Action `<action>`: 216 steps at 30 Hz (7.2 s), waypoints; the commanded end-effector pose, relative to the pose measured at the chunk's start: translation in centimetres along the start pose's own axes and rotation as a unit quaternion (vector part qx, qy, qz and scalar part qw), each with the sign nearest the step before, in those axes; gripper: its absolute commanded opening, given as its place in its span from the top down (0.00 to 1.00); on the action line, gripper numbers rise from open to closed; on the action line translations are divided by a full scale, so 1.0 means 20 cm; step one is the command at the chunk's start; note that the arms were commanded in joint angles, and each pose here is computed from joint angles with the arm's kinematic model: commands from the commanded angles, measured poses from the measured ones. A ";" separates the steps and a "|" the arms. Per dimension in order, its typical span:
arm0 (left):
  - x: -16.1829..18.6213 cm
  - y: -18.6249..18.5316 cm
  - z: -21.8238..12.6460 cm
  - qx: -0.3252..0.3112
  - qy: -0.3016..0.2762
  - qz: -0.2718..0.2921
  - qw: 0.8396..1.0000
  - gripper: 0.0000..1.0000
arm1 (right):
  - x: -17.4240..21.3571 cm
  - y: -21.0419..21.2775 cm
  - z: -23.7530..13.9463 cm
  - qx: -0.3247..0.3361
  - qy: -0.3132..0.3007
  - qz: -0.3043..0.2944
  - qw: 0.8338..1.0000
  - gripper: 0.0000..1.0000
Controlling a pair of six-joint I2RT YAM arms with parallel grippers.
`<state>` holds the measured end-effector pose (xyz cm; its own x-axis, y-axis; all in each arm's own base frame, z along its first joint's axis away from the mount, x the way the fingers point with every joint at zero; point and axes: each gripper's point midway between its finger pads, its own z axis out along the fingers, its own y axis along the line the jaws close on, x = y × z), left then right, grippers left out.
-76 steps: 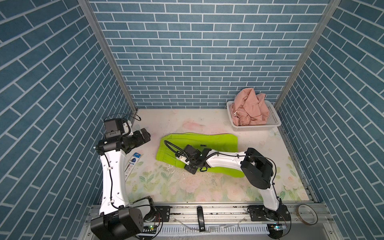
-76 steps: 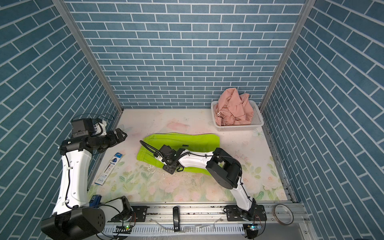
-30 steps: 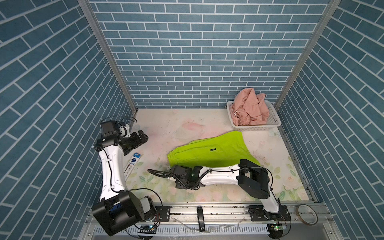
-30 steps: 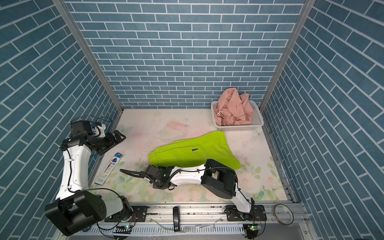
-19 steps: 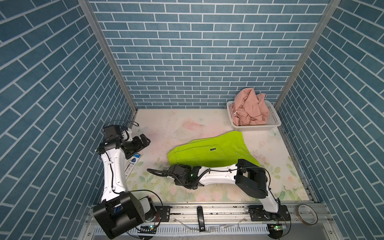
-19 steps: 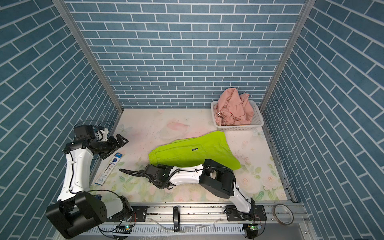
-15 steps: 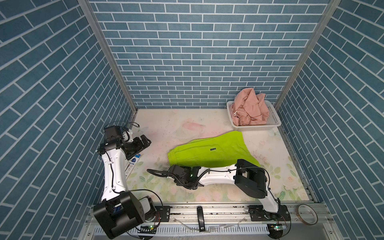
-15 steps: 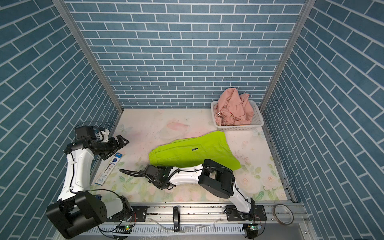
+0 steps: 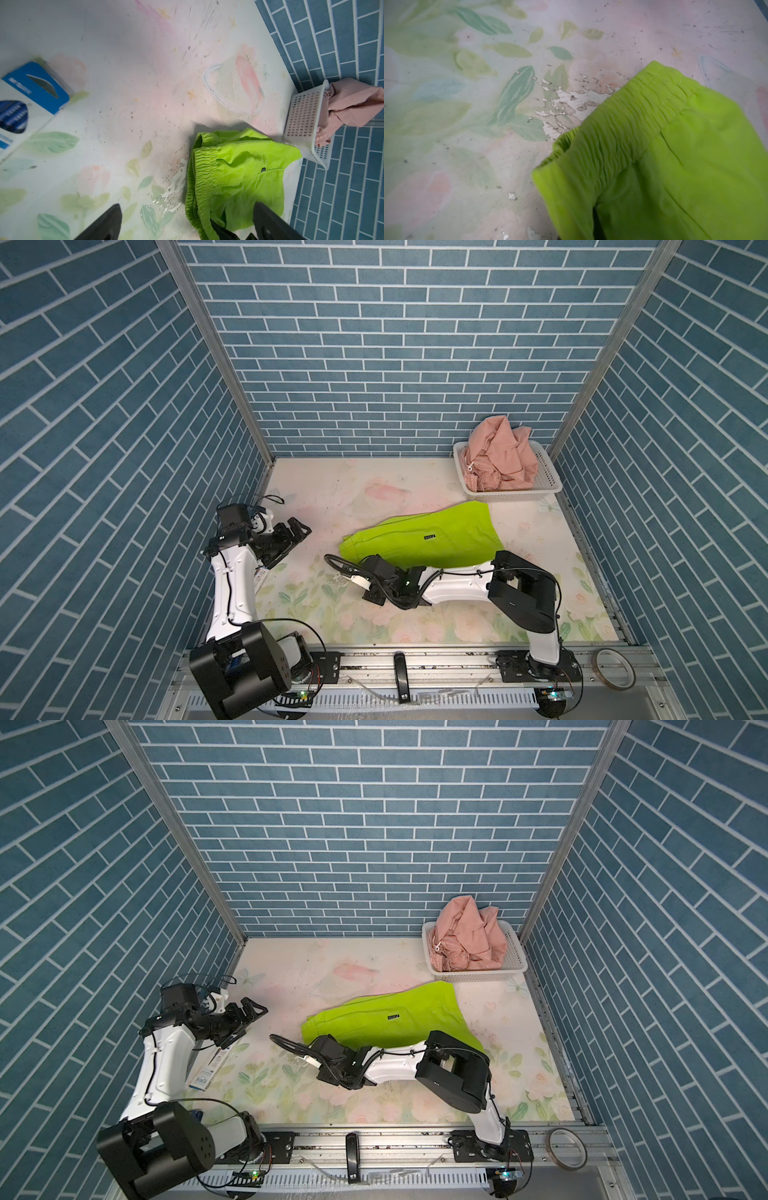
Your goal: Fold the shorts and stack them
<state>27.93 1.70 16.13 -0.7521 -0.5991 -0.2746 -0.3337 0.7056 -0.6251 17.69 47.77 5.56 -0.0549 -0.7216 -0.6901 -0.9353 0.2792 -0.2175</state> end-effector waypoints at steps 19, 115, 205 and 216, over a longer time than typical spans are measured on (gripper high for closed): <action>0.38 -0.28 0.48 0.163 0.075 -0.052 0.982 0.00 | -0.26 -0.07 -0.15 -0.005 -0.155 0.072 0.985 1.00; 0.37 -0.76 0.33 -0.139 0.157 0.165 0.964 1.00 | 0.89 -0.41 -0.50 0.011 0.109 0.406 0.907 1.00; 0.39 -0.90 0.41 -0.154 0.162 0.276 0.935 1.00 | 0.85 -0.32 -0.54 -0.040 0.103 0.424 0.899 1.00; 0.64 -0.97 0.65 -0.139 0.200 0.305 0.921 1.00 | 0.90 -0.29 -0.50 -0.044 0.112 0.437 0.892 1.00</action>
<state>31.99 -23.28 15.34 -0.9817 0.0902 -0.1680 0.1215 0.9748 -0.1869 18.78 27.29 2.15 -0.8132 -0.3844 -0.4369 -0.5575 0.7301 0.3952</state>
